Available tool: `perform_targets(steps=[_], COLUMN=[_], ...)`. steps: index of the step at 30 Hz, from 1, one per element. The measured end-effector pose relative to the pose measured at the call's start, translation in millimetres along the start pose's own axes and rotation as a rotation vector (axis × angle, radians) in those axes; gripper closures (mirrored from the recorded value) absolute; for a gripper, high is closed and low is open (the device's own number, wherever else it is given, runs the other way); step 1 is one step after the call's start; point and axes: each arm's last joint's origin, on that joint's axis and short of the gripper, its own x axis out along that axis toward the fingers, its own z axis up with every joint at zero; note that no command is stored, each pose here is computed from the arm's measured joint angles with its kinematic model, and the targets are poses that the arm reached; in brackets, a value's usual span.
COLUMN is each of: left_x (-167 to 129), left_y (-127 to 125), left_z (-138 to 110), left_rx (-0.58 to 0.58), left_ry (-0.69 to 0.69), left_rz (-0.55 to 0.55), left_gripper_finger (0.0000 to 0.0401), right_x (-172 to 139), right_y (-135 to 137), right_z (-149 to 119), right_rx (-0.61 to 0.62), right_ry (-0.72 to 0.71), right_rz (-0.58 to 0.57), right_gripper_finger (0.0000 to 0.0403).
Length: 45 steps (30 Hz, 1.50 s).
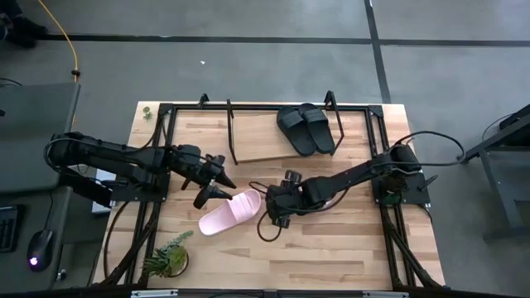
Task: Pick and place slides into the shelf
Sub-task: Put the right pink slide on the shelf
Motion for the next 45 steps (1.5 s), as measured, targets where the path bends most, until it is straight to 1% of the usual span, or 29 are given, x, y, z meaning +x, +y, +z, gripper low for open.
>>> perform_targets(steps=[5, 9, 13, 22, 26, 32, 38, 45], left_x=[-0.2, -0.2, -0.2, -0.3, -0.3, -0.3, -0.3, -0.3], left_y=[0.1, 0.0, 0.0, -0.3, -0.3, -0.3, 0.3, 0.4], left_z=[3.0, 4.2, 4.2, 5.5, 5.6, 5.6, 5.8, 5.6], left_rx=[0.010, 0.015, 0.014, 0.011, -0.004, -0.004, -0.005, -0.005], left_ry=[-0.033, -0.046, -0.046, -0.060, -0.060, -0.060, -0.066, -0.066], left_rz=[0.010, 0.017, 0.017, 0.015, 0.015, 0.015, 0.036, 0.038], left_gripper_finger=[0.0222, 0.0224, 0.0224, 0.0222, 0.0222, 0.0222, 0.0222, 0.0222], right_x=[2.1, 3.0, 2.6, -0.6, -1.5, -1.4, 1.2, 12.0], right_y=[-7.0, -11.4, -11.9, -6.2, -5.9, -6.2, -6.3, -6.0], right_z=[-0.9, -2.6, -5.0, -10.6, -14.7, -18.3, -21.6, -28.2], right_rx=[0.124, 0.181, 0.187, 0.240, 0.272, 0.326, 0.333, 0.333], right_ry=[0.027, 0.054, 0.072, 0.087, 0.123, 0.178, 0.209, 0.296], right_rz=[-0.040, -0.065, -0.077, -0.085, -0.094, -0.077, -0.092, -0.122], right_gripper_finger=[0.0199, 0.0199, 0.0199, 0.0199, 0.0199, 0.0199, 0.0199, 0.0199])
